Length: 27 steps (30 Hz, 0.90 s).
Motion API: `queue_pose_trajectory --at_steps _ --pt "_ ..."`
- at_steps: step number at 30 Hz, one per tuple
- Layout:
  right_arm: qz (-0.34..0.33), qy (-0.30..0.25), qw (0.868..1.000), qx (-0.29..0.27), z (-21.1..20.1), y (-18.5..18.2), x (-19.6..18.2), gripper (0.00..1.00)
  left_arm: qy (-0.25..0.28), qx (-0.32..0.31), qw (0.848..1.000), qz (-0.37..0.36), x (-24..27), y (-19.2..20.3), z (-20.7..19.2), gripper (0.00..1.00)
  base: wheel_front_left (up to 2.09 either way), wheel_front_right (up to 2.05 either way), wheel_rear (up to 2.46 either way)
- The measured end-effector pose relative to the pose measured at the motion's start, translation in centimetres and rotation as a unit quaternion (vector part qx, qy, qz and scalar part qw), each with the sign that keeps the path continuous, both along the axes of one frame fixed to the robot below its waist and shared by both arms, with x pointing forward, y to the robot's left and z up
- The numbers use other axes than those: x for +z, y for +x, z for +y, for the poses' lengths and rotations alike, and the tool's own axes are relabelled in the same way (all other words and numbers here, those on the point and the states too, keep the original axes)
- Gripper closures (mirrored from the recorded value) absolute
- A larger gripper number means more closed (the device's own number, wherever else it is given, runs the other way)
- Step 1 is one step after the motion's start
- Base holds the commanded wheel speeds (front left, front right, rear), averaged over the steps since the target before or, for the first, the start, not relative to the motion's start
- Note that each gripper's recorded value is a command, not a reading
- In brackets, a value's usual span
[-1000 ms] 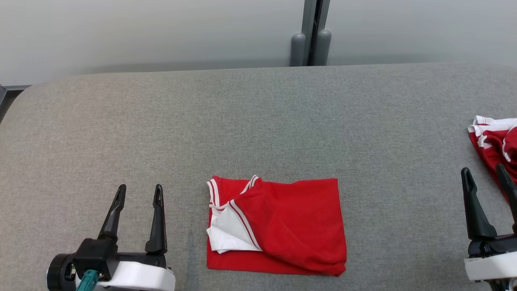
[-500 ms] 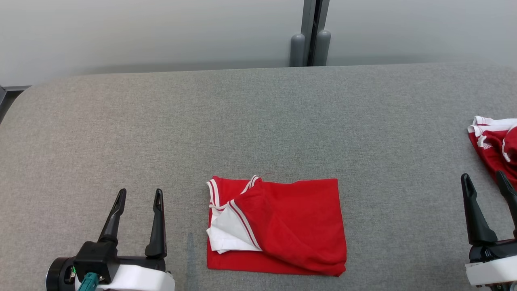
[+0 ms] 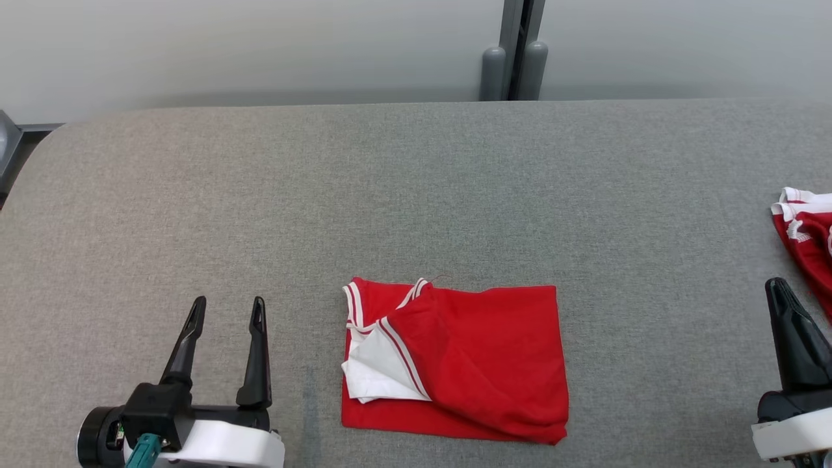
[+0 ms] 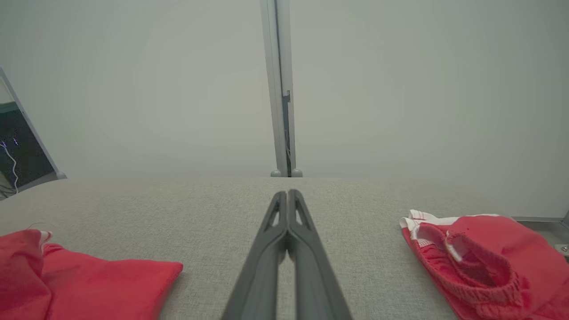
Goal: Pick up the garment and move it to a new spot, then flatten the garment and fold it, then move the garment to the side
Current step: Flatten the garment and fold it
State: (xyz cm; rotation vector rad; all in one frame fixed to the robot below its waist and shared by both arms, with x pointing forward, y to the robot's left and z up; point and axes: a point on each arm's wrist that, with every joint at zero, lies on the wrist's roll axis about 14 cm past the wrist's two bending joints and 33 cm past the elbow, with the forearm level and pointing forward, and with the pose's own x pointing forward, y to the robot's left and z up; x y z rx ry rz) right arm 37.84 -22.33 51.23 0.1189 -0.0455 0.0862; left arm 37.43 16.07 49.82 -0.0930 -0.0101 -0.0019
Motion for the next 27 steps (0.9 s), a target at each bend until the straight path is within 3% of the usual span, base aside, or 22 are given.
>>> queue_pose_trajectory --at_steps 5,11,20,27 --pt "0.006 0.0 0.999 0.036 2.0 1.5 -0.1 1.0 -0.003 0.012 1.0 0.003 -0.3 0.0 0.5 0.0 0.0 0.0 0.0" --pt "0.043 0.007 0.99 0.132 8.1 3.5 -2.3 1.0 -0.006 0.025 1.0 0.006 -0.8 0.1 1.0 0.0 0.0 0.0 0.0" --pt "0.105 0.024 0.951 0.29 18.7 4.1 -6.5 1.0 -0.012 0.044 0.999 0.016 -1.7 0.4 1.5 0.0 0.0 0.0 0.0" --pt "0.151 0.006 0.916 0.372 23.1 3.2 -9.3 1.0 -0.015 0.059 0.998 0.024 -2.4 0.4 2.1 0.0 0.0 0.0 0.0"
